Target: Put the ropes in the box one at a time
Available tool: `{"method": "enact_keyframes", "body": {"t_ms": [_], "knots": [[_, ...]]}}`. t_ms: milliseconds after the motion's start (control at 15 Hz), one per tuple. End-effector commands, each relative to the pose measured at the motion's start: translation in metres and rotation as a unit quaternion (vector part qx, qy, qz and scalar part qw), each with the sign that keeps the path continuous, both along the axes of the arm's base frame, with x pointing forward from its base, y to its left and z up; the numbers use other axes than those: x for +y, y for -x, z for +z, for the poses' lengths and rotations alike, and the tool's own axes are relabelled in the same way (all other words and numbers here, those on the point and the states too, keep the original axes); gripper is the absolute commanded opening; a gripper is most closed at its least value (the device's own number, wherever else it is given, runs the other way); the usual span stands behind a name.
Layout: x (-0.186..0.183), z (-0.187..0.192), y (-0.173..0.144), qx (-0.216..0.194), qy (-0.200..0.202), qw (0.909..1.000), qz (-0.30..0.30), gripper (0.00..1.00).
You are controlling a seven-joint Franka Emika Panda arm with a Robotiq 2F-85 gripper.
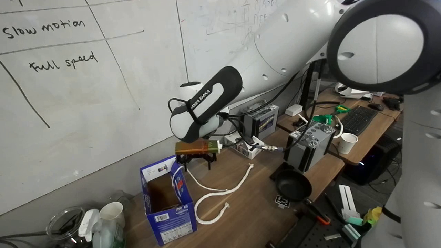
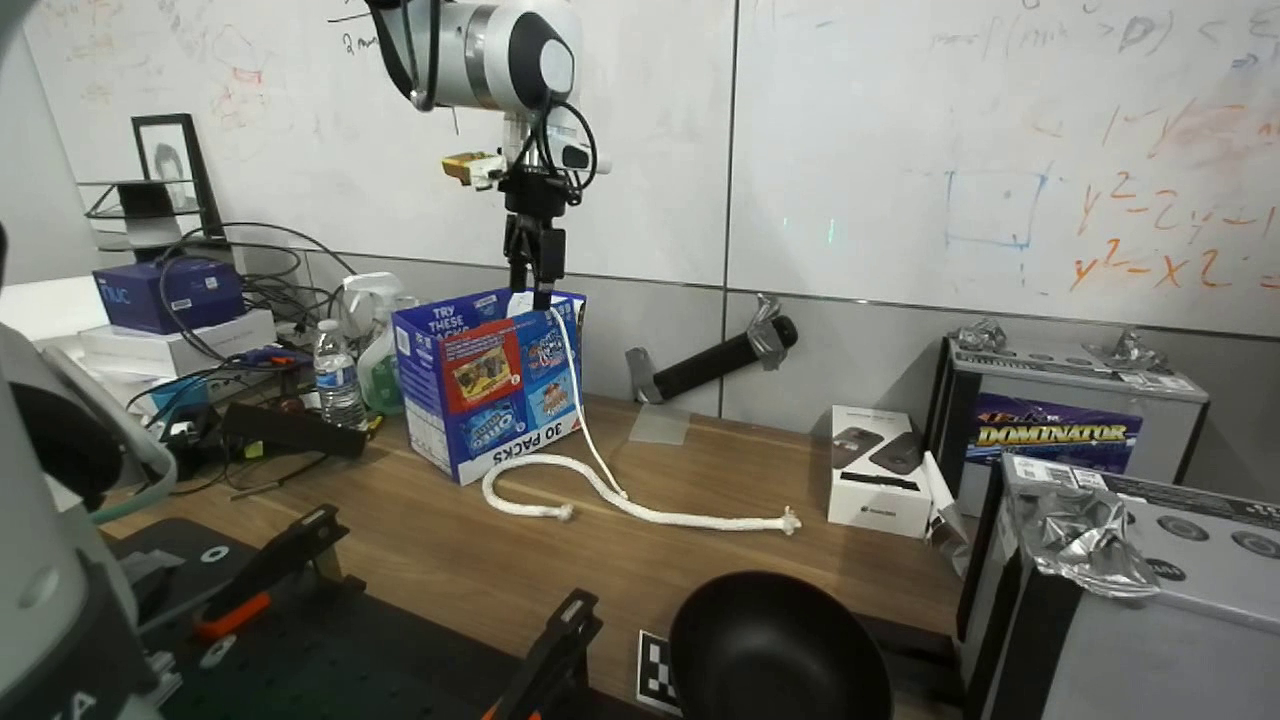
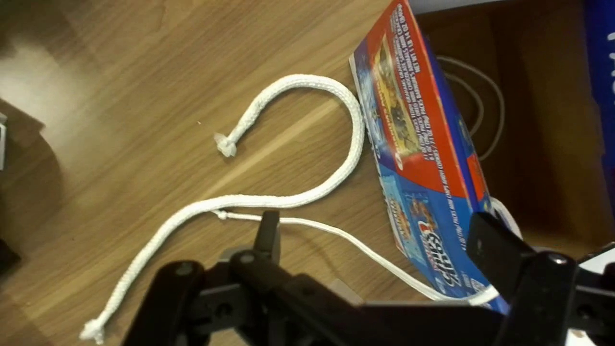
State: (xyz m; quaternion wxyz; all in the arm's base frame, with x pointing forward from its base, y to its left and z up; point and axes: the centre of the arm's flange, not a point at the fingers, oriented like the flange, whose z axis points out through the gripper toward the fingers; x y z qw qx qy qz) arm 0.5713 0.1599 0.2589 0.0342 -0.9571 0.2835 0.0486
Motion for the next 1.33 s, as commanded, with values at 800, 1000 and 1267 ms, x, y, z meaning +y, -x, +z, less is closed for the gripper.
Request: {"method": "enact_keyframes", "body": {"t_ms": [800, 1000, 1267], "knots": [[-0.098, -0.083, 0.004, 0.053, -0.009, 0.9285, -0.368, 1.00], [-0.114, -0.113, -0.008, 0.066, -0.025, 0.9113, -0.406, 1.00], [-0.126, -0.154, -0.020, 0.085, -0.041, 0.8915, -0.443, 1.00]]}}
